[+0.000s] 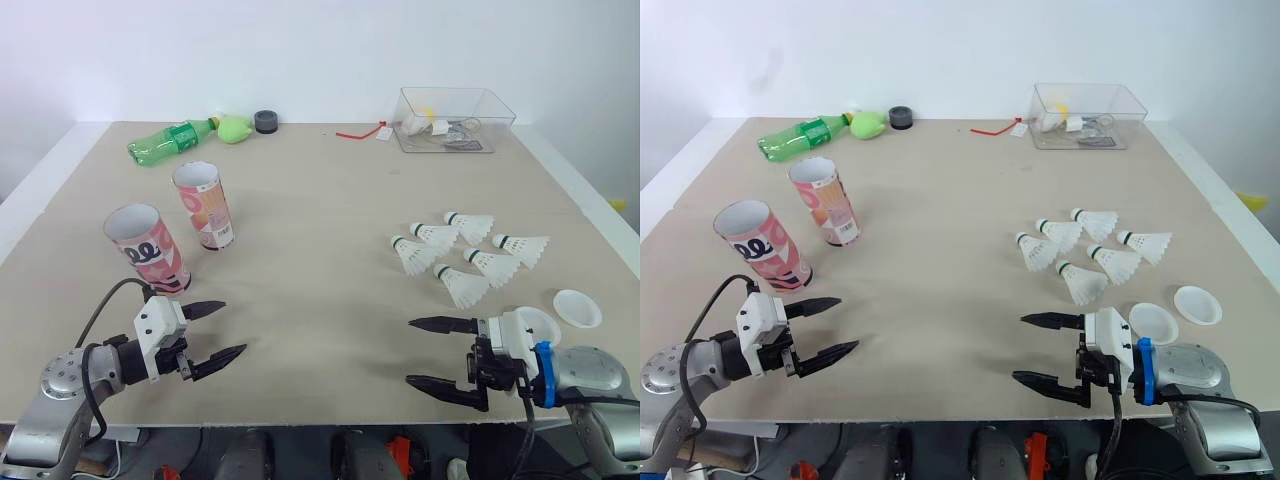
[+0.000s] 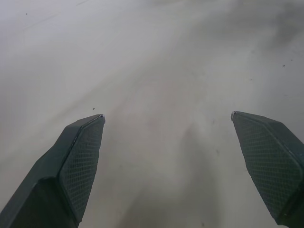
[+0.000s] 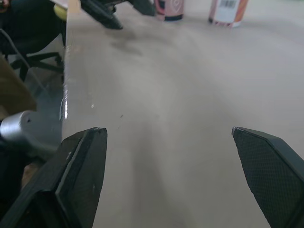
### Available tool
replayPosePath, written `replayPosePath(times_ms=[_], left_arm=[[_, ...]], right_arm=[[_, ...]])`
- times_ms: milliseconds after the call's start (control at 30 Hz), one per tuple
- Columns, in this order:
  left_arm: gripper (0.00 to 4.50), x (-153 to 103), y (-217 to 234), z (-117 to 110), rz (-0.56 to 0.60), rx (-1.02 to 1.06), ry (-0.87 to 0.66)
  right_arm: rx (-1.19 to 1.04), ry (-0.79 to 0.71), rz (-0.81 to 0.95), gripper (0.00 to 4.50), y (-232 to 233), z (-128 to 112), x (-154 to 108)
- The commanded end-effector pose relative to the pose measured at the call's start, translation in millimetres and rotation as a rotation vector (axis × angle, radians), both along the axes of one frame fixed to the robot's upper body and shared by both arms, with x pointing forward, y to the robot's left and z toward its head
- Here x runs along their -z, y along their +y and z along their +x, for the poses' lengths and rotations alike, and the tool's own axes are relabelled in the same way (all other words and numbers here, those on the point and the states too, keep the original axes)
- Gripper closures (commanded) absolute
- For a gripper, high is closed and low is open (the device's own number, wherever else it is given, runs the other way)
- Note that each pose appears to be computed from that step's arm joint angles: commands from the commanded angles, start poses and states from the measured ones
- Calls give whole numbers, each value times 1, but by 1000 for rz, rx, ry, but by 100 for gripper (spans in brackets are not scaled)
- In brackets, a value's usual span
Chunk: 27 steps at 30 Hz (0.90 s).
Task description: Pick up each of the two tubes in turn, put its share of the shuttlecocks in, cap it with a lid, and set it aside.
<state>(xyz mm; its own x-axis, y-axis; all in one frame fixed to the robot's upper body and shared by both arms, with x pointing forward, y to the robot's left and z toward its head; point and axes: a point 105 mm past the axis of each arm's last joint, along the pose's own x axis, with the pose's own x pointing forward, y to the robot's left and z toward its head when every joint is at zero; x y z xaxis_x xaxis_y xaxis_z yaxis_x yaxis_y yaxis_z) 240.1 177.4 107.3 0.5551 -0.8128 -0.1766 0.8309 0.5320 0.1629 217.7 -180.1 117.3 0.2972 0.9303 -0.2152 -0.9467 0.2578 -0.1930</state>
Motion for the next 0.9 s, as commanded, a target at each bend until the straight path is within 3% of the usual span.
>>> replayPosePath(times_ms=[33,200,300,533,667,900], left_arm=[[10,-5,-3,-1,13,28,-29],[10,-11,-1,3,-22,-45,-55],[10,-21,8,6,-98,-233,-101],[10,-10,21,-26,-143,-539,-79],[10,-6,35,-32,-166,-717,-97],[10,2,59,-21,-219,-924,-106]], right_arm=[[-19,-23,9,0,3,0,-6],[22,-13,53,0,4,4,-9],[52,-16,84,0,16,15,-12],[47,1,164,0,55,38,-15],[6,-26,157,0,75,53,-15],[-13,-63,151,0,101,80,-24]])
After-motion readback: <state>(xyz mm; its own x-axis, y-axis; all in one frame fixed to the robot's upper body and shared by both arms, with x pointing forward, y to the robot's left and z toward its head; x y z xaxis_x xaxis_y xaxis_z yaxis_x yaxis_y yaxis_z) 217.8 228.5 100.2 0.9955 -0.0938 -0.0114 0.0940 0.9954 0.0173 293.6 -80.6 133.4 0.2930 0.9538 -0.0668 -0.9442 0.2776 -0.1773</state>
